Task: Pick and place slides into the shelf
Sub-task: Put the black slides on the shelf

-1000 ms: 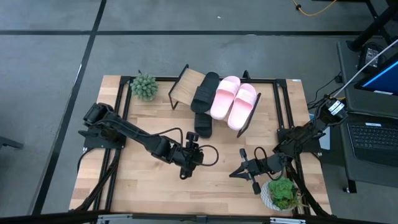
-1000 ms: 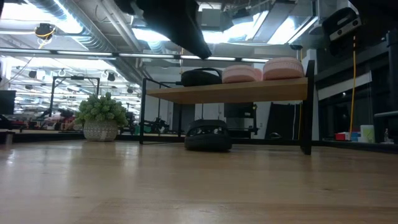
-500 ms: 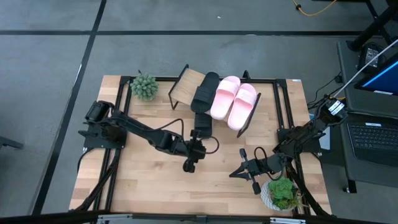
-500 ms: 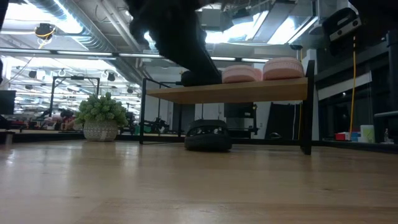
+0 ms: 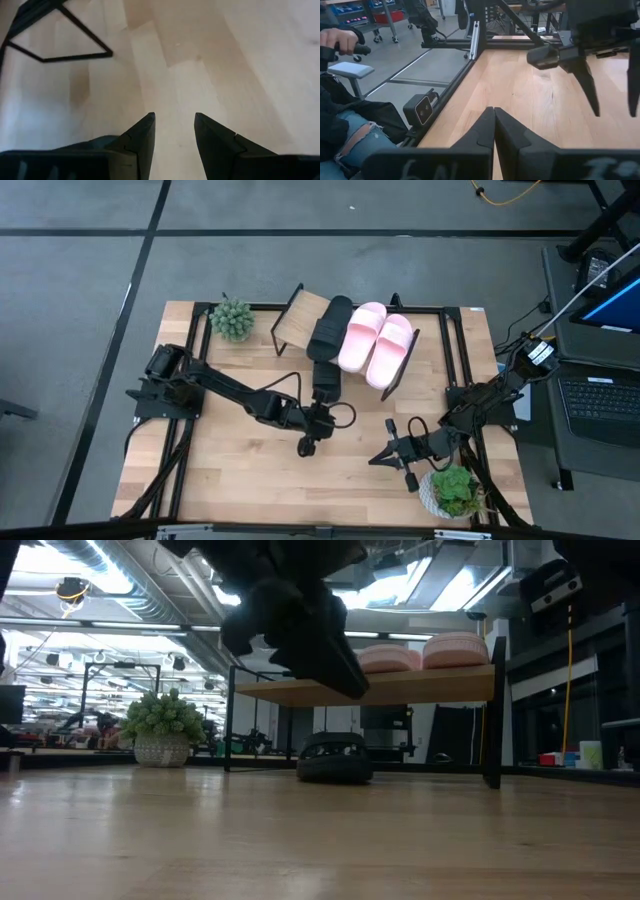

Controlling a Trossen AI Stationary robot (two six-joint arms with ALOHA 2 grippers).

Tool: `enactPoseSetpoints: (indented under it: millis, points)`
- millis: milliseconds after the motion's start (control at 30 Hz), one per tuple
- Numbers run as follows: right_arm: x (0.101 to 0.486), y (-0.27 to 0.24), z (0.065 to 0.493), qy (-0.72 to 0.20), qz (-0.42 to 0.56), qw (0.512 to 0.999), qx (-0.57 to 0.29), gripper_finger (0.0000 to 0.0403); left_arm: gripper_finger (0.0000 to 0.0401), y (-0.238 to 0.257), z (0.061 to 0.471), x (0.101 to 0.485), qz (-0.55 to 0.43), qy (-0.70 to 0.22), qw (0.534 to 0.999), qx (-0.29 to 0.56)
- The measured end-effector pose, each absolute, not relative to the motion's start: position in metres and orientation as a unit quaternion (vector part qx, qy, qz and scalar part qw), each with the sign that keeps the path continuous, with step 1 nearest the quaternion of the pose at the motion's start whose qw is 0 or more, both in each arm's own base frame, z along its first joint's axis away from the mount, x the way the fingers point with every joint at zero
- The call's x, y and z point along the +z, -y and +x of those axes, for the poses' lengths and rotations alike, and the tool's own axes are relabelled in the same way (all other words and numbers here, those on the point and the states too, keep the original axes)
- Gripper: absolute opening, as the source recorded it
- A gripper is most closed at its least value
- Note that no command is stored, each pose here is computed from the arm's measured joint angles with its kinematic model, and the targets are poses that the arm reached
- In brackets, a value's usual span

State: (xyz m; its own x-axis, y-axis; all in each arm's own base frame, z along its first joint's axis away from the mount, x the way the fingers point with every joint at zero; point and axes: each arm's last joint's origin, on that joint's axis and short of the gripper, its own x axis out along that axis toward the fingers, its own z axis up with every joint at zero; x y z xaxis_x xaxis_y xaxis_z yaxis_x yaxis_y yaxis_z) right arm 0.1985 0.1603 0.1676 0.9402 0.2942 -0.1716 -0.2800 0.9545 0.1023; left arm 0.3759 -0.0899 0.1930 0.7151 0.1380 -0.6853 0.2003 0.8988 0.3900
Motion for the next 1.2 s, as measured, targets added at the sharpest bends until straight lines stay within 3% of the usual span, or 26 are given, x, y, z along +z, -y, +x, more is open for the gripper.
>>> enactPoseSetpoints:
  millis: [967,1200]
  points:
    - [0.168,-0.16,0.199,-0.092,0.036,0.984,0.146,0.0012,0.013,0.074,0.369,0.182,0.246,-0.442,0.861,0.049]
    - [0.168,-0.16,0.199,-0.092,0.037,0.984,0.146,0.0012,0.013,0.063,0.376,0.161,0.25,-0.469,0.844,0.067]
